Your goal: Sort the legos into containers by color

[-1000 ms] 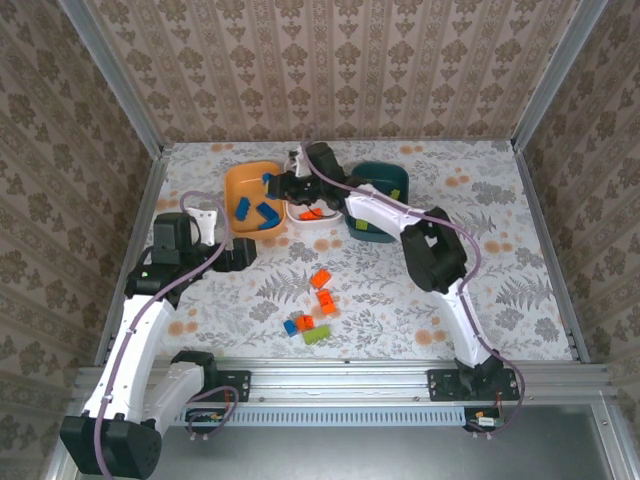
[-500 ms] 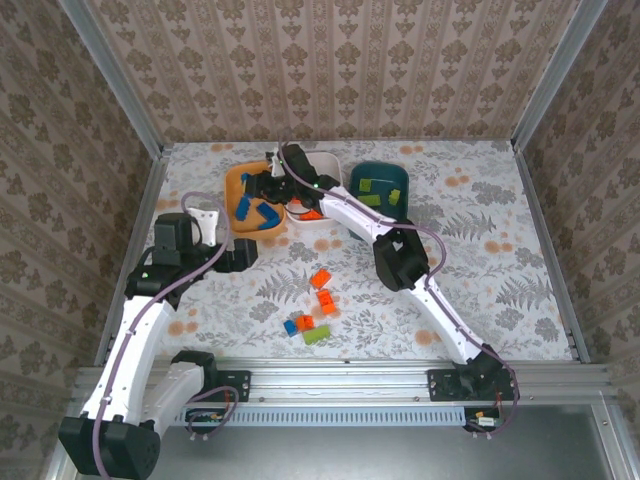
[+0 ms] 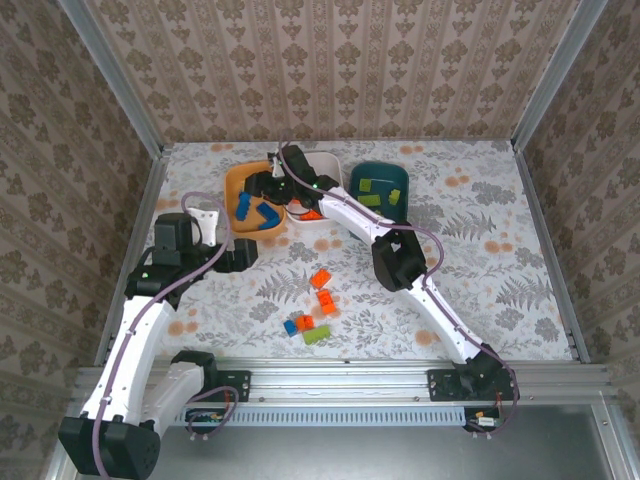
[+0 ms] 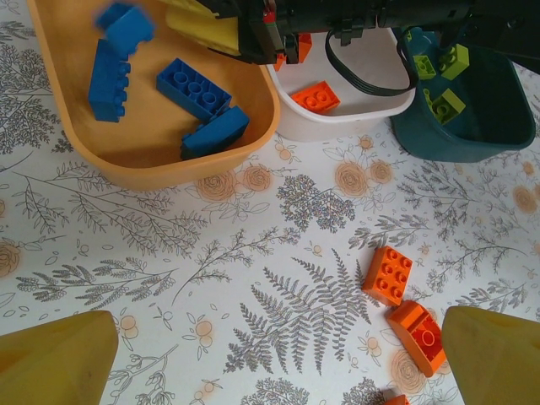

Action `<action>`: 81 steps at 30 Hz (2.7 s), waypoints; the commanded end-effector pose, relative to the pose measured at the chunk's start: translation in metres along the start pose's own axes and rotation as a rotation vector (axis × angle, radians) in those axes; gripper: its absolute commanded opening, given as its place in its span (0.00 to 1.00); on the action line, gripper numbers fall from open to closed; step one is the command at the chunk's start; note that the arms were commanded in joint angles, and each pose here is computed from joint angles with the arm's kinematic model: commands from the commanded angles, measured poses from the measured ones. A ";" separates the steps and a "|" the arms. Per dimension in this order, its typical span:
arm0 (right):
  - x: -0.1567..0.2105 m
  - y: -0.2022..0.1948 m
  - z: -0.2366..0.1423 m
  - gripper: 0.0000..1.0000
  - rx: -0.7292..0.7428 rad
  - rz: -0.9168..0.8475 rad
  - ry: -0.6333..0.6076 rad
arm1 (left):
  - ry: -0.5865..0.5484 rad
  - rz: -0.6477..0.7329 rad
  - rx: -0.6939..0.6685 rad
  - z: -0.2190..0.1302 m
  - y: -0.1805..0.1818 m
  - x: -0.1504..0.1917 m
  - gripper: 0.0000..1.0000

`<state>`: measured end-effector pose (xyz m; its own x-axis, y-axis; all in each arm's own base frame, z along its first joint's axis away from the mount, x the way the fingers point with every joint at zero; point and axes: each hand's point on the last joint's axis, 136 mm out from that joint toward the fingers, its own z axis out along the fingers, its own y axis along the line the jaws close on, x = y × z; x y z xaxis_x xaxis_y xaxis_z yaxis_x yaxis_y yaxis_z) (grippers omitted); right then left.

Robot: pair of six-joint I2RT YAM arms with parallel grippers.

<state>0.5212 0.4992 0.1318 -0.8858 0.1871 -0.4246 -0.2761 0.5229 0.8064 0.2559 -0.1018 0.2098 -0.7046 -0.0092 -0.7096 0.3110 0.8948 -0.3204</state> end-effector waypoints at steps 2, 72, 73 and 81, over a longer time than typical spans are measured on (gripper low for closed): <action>-0.007 0.013 -0.004 0.59 -0.008 -0.028 -0.025 | -0.020 0.036 -0.005 -0.003 -0.001 -0.002 1.00; 0.263 -0.091 -0.226 0.60 0.809 -0.322 0.478 | 0.241 -0.171 -0.127 0.005 -0.020 0.105 1.00; 0.264 -0.093 -0.226 0.60 0.822 -0.327 0.483 | 0.240 -0.172 -0.123 0.005 -0.020 0.105 1.00; 0.265 -0.104 -0.225 0.54 0.884 -0.353 0.502 | 0.231 -0.183 -0.099 0.007 -0.021 0.105 1.00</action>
<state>0.2285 0.3134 0.0281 -0.9157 -0.3482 -0.2007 -0.3669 0.9281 0.0635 0.1832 -0.1239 0.1400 -0.8696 -0.1050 -0.4824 0.0855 0.9304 -0.3566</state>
